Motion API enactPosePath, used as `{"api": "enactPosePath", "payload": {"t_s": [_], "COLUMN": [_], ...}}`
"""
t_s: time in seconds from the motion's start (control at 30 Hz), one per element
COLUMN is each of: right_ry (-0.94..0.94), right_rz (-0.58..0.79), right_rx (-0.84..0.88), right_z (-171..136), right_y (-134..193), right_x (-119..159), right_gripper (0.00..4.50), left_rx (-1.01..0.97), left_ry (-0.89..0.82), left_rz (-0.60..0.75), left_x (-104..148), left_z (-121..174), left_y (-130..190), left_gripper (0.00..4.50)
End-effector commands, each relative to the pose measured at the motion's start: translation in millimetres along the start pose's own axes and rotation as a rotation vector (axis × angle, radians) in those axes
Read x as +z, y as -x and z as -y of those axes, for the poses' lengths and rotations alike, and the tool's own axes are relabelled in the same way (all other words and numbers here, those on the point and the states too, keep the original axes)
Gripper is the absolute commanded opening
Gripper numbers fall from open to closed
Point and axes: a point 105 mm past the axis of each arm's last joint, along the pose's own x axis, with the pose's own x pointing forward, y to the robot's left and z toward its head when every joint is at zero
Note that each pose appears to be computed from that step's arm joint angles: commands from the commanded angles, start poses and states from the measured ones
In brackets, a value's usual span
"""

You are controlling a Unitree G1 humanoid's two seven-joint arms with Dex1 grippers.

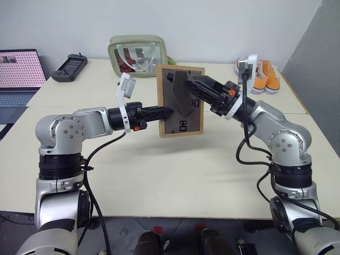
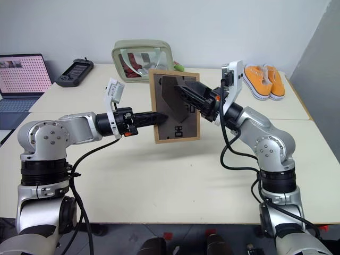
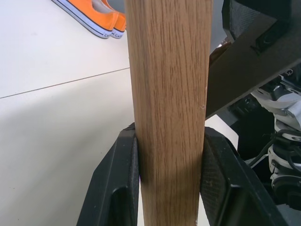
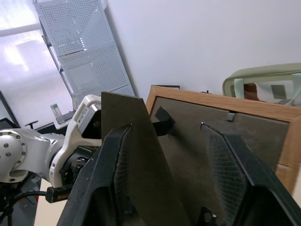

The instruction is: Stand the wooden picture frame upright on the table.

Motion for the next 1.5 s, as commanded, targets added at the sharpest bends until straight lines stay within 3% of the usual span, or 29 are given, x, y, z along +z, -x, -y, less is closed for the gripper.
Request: {"api": "enactPosePath", "payload": {"t_s": [0.03, 0.33, 0.9, 1.17, 1.5], "right_ry": [0.037, 0.015, 0.043, 0.032, 0.389], "right_rz": [0.037, 0.039, 0.013, 0.018, -0.269], "right_rx": [0.042, 0.033, -0.066, -0.037, -0.079], "right_z": [-15, -26, -3, -15, 15], "right_y": [-3, 1, 8, 9, 66], "right_x": [13, 13, 4, 4, -19], "right_gripper": [2.43, 2.43, 2.43, 2.43, 2.43], "left_rx": [-0.025, 0.005, -0.049, -0.010, 0.033], "left_ry": [-0.074, -0.071, -0.075, -0.064, -0.055], "left_rz": [0.062, 0.064, 0.058, 0.065, 0.039], "left_x": [21, 23, 26, 25, 28], "left_z": [11, 0, 11, -1, -10], "left_y": [3, 2, -3, -4, 12], "left_gripper": [1.31, 1.31, 1.31, 1.31, 1.31]}}
